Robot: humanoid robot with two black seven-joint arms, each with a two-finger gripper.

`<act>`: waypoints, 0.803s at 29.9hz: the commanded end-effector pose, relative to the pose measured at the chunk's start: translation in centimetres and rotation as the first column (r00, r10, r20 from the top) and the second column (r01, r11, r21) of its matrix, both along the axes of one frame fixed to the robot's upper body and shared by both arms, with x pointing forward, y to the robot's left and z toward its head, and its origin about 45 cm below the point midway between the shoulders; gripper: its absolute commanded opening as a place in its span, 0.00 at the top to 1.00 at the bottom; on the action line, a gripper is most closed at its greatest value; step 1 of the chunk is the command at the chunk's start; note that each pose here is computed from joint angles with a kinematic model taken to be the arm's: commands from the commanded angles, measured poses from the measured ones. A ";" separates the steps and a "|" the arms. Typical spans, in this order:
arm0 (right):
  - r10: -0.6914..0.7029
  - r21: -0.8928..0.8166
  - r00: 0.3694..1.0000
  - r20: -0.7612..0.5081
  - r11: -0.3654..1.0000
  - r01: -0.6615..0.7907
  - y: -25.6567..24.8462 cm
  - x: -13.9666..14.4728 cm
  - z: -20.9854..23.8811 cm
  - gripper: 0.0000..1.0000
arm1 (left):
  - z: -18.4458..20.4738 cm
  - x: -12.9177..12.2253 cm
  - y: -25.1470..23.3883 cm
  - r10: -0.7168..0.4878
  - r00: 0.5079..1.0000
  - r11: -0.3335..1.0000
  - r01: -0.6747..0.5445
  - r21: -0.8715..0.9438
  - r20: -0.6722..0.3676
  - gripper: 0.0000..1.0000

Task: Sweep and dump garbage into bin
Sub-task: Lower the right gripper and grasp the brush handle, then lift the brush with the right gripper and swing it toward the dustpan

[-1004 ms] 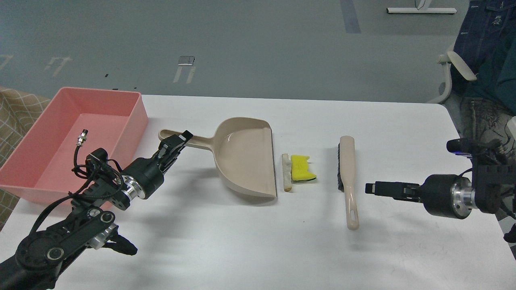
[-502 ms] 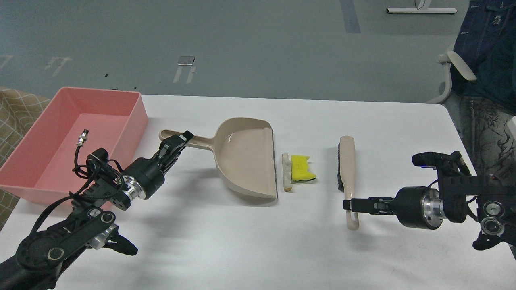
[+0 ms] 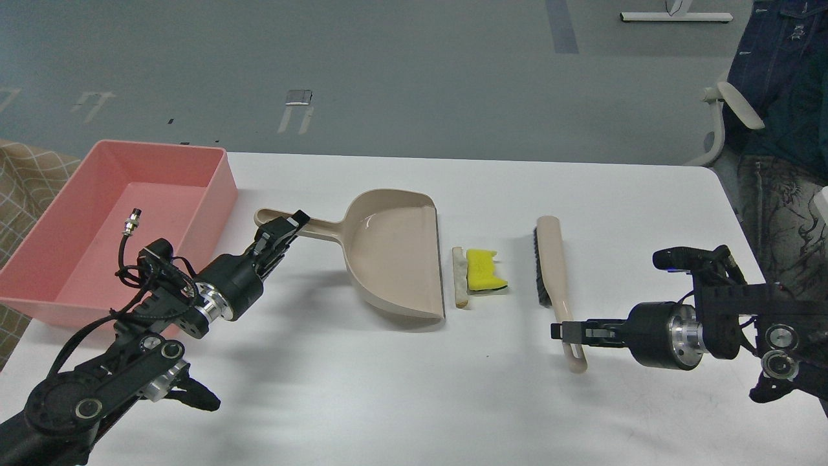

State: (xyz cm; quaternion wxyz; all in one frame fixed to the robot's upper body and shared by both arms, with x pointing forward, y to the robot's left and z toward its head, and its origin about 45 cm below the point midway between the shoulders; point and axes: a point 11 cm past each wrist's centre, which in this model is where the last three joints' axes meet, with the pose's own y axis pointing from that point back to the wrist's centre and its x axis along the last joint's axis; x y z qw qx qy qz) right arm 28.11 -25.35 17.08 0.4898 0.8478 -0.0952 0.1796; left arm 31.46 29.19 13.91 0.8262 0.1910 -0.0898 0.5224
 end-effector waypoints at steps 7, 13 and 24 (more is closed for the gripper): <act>-0.040 -0.058 0.999 -0.008 0.998 0.040 -1.0 0.0 -0.3 0.97 | 0.0 -0.1 -0.1 -0.001 1.000 1.000 0.001 -0.002 -0.001 1.00; -0.058 -0.064 0.998 0.008 0.996 0.058 -1.8 0.3 0.3 1.00 | 0.0 -0.1 0.1 0.000 1.000 1.000 0.000 0.003 -0.001 1.00; -0.092 -0.068 0.996 0.023 0.993 0.093 -3.6 -0.1 2.1 1.00 | 0.1 0.0 0.1 0.000 1.000 1.000 0.000 0.000 0.001 1.00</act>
